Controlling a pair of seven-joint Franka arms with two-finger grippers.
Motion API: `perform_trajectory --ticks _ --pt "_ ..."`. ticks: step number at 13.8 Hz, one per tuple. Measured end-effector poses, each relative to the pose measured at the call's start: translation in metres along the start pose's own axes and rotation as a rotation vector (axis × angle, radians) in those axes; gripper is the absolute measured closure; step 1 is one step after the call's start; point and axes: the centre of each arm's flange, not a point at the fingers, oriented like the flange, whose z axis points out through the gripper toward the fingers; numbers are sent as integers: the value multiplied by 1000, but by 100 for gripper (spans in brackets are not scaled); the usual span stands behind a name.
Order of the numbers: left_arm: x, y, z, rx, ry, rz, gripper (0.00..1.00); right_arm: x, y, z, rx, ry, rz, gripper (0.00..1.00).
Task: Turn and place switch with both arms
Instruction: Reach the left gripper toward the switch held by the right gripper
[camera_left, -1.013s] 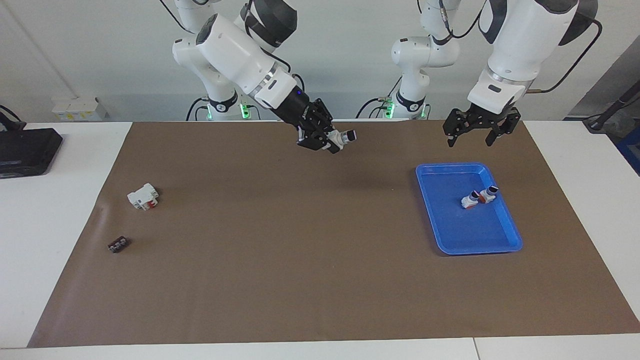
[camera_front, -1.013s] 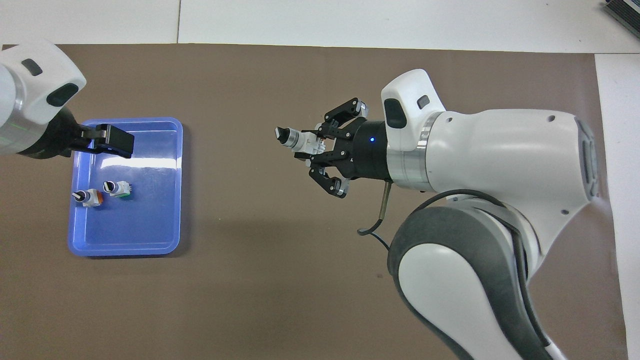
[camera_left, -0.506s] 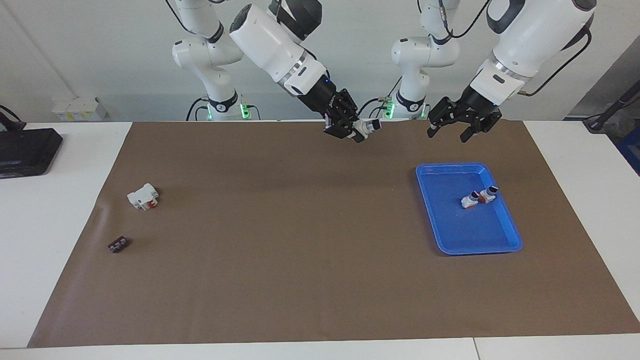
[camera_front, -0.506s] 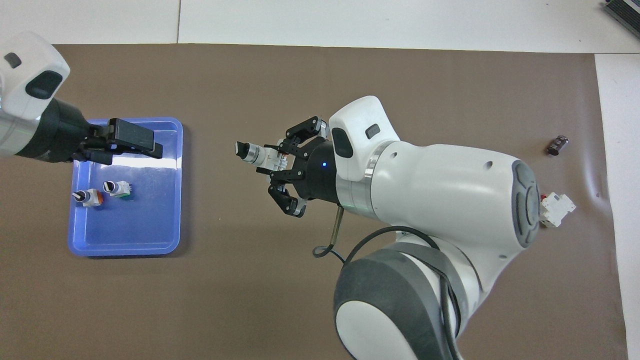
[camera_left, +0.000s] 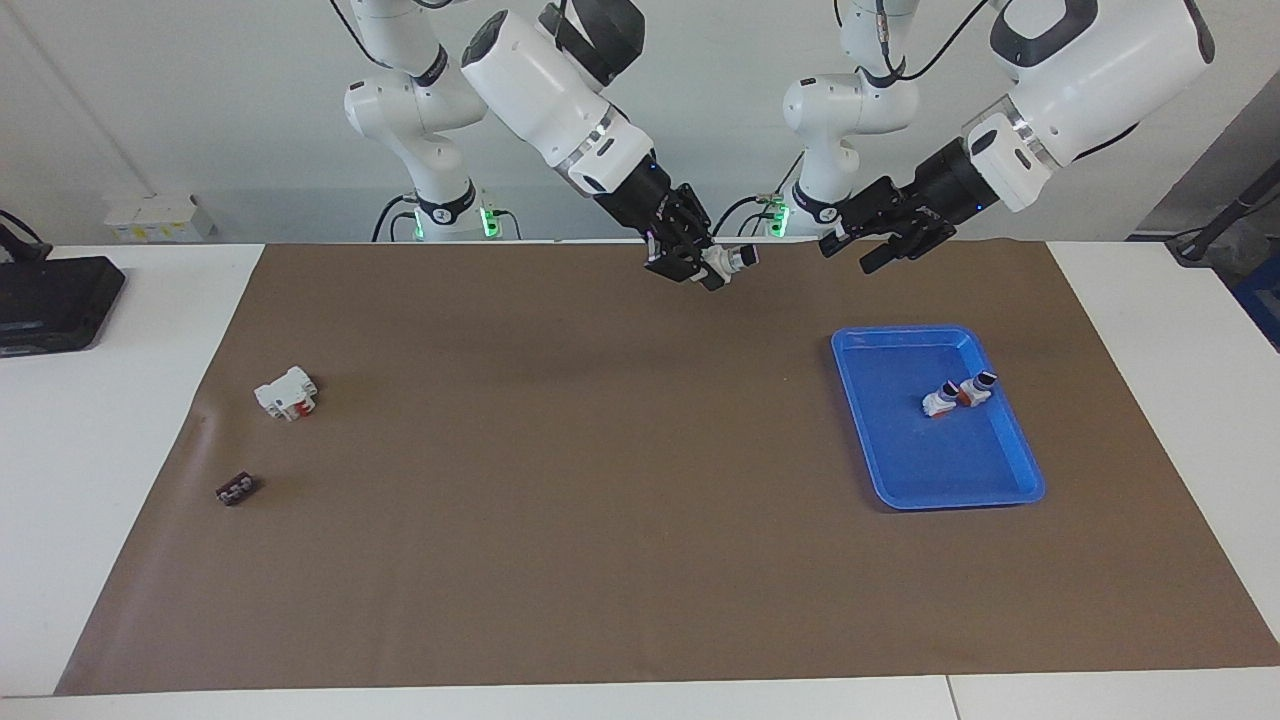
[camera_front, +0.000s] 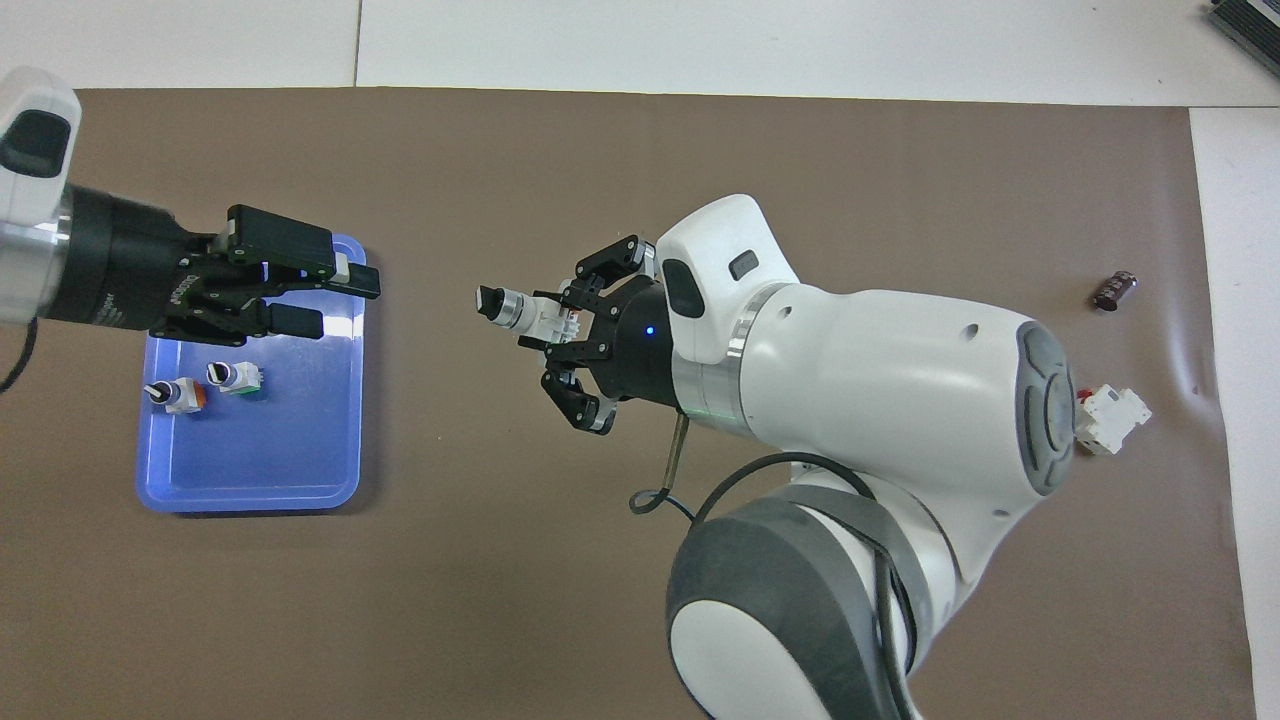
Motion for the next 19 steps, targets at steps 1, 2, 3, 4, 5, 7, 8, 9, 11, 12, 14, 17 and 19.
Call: perform_trajectory --ticks 1,2,3,4,5,7,8,9,11,12,14,17,19 --pt "-1 -2 5 -57 -5 -30 18 0 0 0 0 0 0 67" --pt "-2 -4 8 -96 -12 -54 24 0 0 0 0 0 0 67" --pt "-3 -5 11 -123 -19 -74 24 0 0 0 0 0 0 67" --pt "-3 -5 12 -144 -23 -91 26 0 0 0 0 0 0 67" --pt "-3 -5 12 -158 -28 -104 26 0 0 0 0 0 0 67" --pt "-4 -2 14 -171 -36 -121 26 0 0 0 0 0 0 67" --pt "-5 0 16 -171 -40 -123 26 0 0 0 0 0 0 67" --pt "-7 3 18 -171 -46 -122 28 0 0 0 0 0 0 67" --pt "-11 10 26 -167 -59 -115 29 0 0 0 0 0 0 67" --pt "-14 15 30 -167 -59 -115 30 0 0 0 -1 -2 -3 67" --pt "-19 32 43 -172 -38 -123 31 0 0 0 -9 -16 -22 67" --pt "-27 46 57 -171 -42 -125 35 0 0 0 -15 -29 -40 67" --pt "-27 46 57 -170 -41 -128 39 0 0 0 -17 -33 -46 67"
